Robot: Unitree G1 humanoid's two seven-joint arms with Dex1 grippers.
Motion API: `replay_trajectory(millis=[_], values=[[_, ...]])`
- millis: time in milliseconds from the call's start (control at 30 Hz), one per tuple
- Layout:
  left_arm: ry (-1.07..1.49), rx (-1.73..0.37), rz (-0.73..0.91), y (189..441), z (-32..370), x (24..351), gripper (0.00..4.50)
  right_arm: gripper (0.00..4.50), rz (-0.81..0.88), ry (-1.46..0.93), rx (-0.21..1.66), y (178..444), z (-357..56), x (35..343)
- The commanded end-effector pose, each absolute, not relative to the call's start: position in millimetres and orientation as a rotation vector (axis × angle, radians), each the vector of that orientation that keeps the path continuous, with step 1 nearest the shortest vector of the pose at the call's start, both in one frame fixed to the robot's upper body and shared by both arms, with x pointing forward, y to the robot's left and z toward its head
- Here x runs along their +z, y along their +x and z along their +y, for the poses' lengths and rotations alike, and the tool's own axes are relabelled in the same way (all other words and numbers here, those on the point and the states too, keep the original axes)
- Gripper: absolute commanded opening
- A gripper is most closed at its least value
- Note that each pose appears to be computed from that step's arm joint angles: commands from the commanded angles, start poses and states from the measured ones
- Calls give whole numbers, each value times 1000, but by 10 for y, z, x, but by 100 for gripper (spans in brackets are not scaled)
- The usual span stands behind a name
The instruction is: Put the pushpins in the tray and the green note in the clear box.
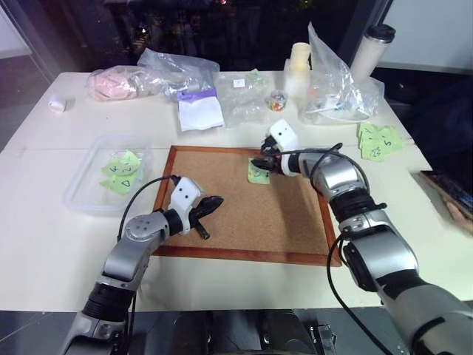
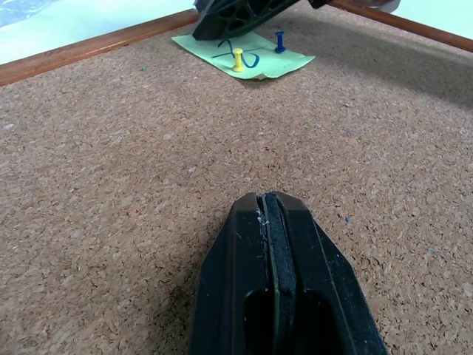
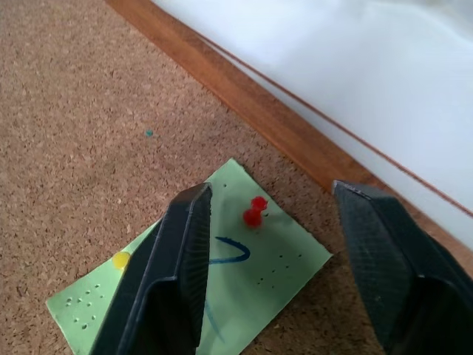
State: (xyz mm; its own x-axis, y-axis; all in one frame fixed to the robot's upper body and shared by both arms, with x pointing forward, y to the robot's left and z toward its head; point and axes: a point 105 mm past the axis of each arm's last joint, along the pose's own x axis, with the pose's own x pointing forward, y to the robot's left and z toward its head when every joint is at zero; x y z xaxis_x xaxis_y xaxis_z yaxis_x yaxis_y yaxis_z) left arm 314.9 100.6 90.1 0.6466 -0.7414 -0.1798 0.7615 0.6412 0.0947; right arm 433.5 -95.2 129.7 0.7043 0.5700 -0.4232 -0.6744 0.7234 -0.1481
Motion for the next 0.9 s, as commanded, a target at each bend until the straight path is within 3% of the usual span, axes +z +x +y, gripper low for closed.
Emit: replay_trajectory(millis=[33,67,100,300,633,900], values=[[173,-862,108,3124,998,955,0,75,324,-304,717,4349,-907,1382],[172,-862,109,3122,998,951,0,21,326,-303,717,4349,-905,1373],[171,-861,111,3120,999,945,0,6,327,-303,717,4350,-905,1365],[163,-855,136,3105,1016,885,0,6,312,-295,735,4330,-874,1433],[151,-861,211,3061,960,685,0,6,223,-249,694,4230,-995,1826],[156,-859,205,3087,971,691,0,6,194,-170,514,4179,-1549,2021]])
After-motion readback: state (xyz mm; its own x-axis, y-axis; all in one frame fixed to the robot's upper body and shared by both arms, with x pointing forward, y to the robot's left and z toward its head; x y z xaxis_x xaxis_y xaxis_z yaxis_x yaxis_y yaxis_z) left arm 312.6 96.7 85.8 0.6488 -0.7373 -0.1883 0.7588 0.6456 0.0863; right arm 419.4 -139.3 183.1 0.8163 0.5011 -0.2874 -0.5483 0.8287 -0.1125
